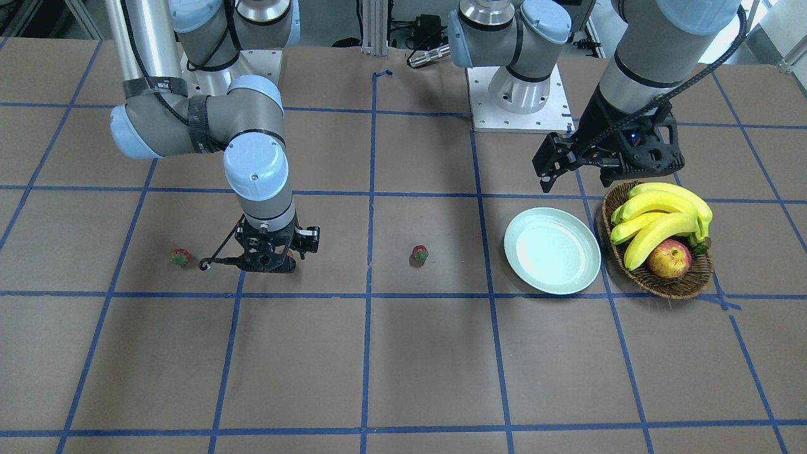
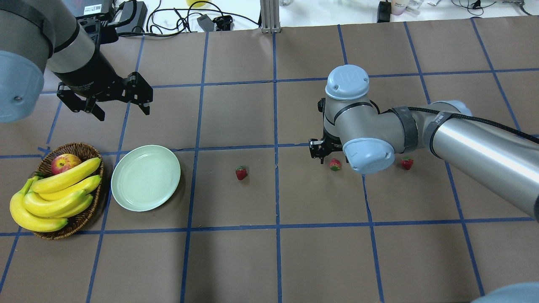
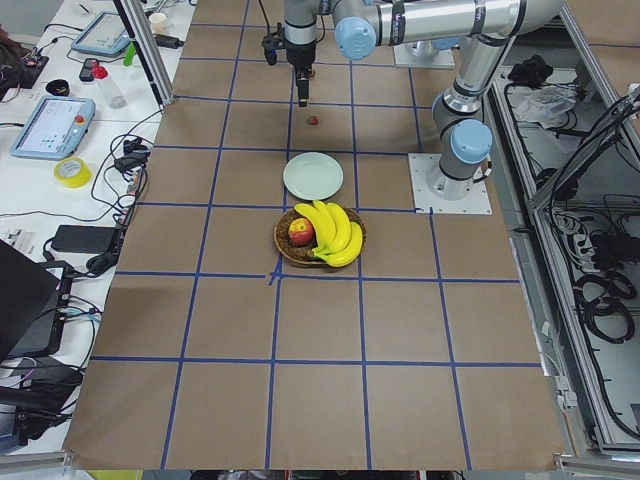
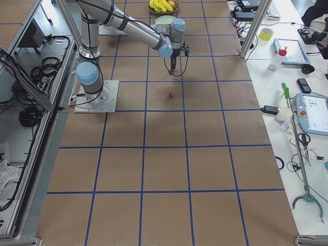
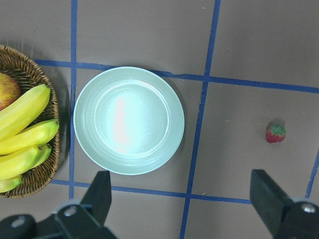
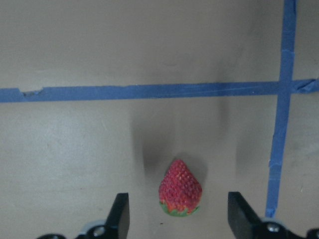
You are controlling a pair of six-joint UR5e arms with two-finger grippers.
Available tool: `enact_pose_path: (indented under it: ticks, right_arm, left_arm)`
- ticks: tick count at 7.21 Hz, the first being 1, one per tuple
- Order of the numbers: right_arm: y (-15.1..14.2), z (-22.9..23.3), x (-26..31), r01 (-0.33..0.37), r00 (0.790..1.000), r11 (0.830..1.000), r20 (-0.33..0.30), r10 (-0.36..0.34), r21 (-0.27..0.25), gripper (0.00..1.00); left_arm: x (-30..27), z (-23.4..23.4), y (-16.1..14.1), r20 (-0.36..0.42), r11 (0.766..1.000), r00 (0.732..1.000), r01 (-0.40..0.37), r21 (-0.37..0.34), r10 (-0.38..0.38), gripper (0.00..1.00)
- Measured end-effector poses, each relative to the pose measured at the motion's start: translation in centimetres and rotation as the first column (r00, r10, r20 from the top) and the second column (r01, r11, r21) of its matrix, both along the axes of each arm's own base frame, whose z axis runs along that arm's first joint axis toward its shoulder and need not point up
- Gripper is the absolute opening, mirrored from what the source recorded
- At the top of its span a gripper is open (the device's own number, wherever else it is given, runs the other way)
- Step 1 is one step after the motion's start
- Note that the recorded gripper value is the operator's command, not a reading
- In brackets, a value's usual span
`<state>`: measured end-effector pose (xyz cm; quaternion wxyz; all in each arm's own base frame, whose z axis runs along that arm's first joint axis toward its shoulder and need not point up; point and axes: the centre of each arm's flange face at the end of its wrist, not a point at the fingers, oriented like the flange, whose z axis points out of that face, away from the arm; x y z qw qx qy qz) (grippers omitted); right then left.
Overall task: Collect all strawberries into plate
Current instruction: 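Grasp the strawberry nearest the first one with the right gripper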
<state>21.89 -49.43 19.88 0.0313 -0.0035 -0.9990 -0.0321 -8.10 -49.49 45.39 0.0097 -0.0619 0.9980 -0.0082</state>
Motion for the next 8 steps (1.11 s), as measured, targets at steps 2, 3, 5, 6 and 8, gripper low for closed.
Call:
enact_pose_path:
  ticks: [2, 3, 5, 6, 8]
  right_arm:
    - [0.15, -1.52, -0.03, -0.013, 1.000, 1.000, 0.005, 0.013, 0.015, 0.57]
    - [0.11, -1.78, -0.07, -0.016, 1.000, 1.000, 0.001, 0.016, 0.018, 0.50]
    - [0.03, -1.85, -0.12, -0.019, 1.000, 1.000, -0.005, 0.019, 0.017, 0.19]
    - [-0.01, -1.83, -0.13, -0.020, 1.000, 1.000, -0.006, 0.020, 0.017, 0.13]
    - [-0.56, -1.01, 0.13, -0.017, 1.000, 1.000, 0.011, 0.016, 0.005, 0.10]
  left_arm:
    - [0.00, -0.04, -0.02, 0.000, 1.000, 1.000, 0.000, 0.001, 0.000, 1.00]
    - [0.00, -0.04, -0.02, 0.000, 1.000, 1.000, 0.000, 0.001, 0.000, 1.00]
    - [0.00, -0.07, -0.02, 0.000, 1.000, 1.000, 0.000, 0.001, 0.000, 1.00]
    - [0.01, -0.07, -0.02, 0.000, 1.000, 1.000, 0.000, 0.001, 0.000, 1.00]
    - [-0.01, -0.07, -0.02, -0.001, 1.000, 1.000, 0.000, 0.001, 0.000, 1.00]
